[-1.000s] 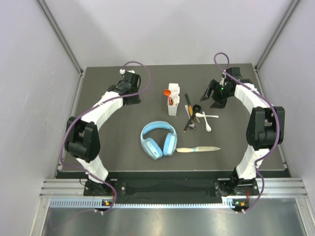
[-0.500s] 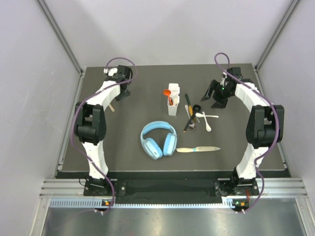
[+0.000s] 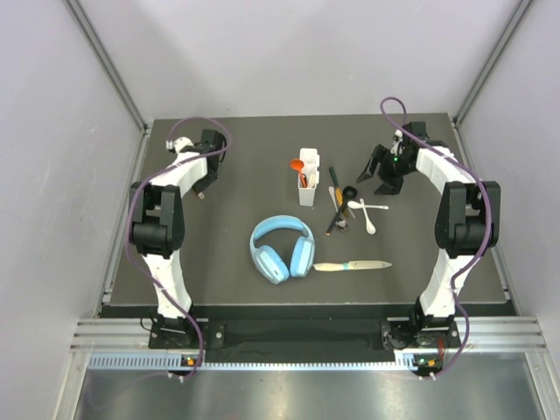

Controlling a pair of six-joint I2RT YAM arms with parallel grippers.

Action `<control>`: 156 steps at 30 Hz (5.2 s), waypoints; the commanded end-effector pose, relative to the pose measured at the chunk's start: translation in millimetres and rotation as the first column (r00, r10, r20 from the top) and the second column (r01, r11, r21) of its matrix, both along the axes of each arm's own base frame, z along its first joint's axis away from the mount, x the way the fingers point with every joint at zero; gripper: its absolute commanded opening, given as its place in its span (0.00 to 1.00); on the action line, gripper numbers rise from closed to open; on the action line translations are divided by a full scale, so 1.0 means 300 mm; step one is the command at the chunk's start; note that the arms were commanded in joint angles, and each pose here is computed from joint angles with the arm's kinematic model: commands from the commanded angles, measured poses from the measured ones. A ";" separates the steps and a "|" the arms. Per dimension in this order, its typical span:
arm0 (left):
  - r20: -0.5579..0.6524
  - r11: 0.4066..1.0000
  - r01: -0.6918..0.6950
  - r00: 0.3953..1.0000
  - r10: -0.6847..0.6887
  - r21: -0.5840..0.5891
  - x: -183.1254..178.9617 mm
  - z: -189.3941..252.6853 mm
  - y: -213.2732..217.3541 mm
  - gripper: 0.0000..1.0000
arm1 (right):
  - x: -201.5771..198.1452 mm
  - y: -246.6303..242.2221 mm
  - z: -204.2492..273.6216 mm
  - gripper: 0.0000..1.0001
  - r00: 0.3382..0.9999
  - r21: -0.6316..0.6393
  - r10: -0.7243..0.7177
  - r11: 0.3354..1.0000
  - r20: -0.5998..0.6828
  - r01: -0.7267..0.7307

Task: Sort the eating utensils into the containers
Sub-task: Pick up the spoon from the center of the board, then place the spoon in the storage box.

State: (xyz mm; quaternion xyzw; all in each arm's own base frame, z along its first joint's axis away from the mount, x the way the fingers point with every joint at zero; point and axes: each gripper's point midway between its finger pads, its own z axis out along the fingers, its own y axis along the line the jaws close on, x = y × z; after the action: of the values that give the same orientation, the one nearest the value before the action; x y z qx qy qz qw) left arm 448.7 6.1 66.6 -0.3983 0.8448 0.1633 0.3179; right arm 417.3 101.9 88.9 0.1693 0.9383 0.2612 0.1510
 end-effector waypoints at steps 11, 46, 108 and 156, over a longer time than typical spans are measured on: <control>0.068 0.998 -0.057 0.996 0.055 0.019 0.133 0.023 0.110 0.43 | 0.050 -0.014 0.018 0.72 1.000 -0.001 0.006 1.000 0.027 -0.006; -0.051 0.998 0.049 0.997 -0.051 -0.041 0.208 -0.151 0.157 0.41 | 0.054 -0.029 -0.007 0.72 1.000 -0.026 -0.005 1.000 0.002 0.006; 0.646 0.572 0.757 0.269 -0.714 0.316 0.081 0.641 -1.000 0.00 | -0.082 -0.011 0.082 0.72 0.996 -0.023 0.015 1.000 0.086 -0.013; 0.567 0.459 0.845 0.244 -0.787 0.274 -0.009 0.401 -1.131 0.39 | -0.154 -0.016 0.028 0.72 0.999 -0.039 0.024 0.999 0.037 -0.022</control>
State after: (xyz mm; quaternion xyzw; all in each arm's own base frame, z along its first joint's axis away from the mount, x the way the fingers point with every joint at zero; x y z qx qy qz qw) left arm 451.2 -333.3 147.6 0.0629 0.7938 -0.1849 0.5760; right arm 368.7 96.7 81.2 0.1635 0.9453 0.2444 0.1416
